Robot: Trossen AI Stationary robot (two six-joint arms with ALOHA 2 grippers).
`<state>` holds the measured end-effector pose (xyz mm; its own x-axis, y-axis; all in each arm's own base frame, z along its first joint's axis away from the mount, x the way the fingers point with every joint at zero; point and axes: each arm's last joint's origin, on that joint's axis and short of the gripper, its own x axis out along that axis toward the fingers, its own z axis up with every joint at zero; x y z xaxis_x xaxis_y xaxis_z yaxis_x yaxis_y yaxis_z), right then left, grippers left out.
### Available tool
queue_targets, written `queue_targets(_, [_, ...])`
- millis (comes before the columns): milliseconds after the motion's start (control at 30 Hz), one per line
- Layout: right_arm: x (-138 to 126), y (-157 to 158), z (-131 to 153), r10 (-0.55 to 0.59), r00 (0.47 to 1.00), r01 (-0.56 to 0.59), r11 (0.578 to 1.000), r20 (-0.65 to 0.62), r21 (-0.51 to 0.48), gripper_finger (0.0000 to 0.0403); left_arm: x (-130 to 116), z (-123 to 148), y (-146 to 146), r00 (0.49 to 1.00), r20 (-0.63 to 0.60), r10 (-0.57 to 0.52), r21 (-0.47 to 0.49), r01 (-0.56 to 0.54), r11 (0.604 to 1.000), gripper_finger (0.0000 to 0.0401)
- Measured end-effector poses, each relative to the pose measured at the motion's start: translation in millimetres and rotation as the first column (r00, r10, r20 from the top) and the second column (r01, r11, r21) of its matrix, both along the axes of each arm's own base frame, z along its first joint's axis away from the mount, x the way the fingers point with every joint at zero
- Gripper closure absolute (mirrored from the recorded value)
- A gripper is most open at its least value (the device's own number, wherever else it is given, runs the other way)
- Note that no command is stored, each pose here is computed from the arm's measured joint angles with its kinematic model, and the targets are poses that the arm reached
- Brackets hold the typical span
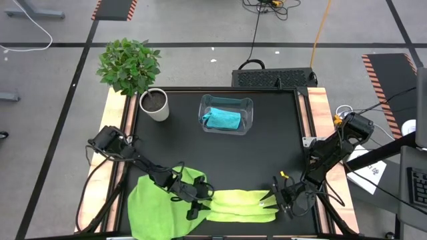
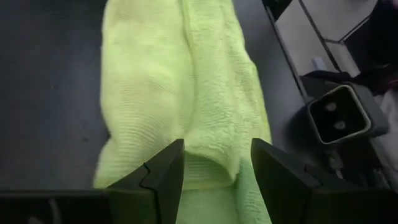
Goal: Fold microfiber towels
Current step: Fold the light green towel
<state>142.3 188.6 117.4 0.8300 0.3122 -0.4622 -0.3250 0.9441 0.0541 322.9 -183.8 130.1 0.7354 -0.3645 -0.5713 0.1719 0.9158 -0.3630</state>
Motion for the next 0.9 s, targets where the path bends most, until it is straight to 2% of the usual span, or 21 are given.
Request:
queue_targets(267, [0, 0, 0, -0.01, 1.0, 0.01, 1.0, -0.01, 0.013, 0.0266, 0, 0, 1, 1.0, 0.002, 0.022, 0.005, -0.022, 1.0, 0.0213])
queue_targets(500, [0, 0, -1, -0.01, 1.0, 0.01, 1.0, -0.011, 0.012, 0.0266, -3, -5, 3, 0.994, -0.067, 0.086, 0.005, -0.086, 0.996, 0.0213])
queue_targets(900, [0, 0, -1, -0.008, 1.0, 0.009, 1.0, -0.01, 0.009, 0.0266, -6, 1, -10, 0.999, -0.025, 0.038, -0.058, -0.039, 0.998, 0.0213])
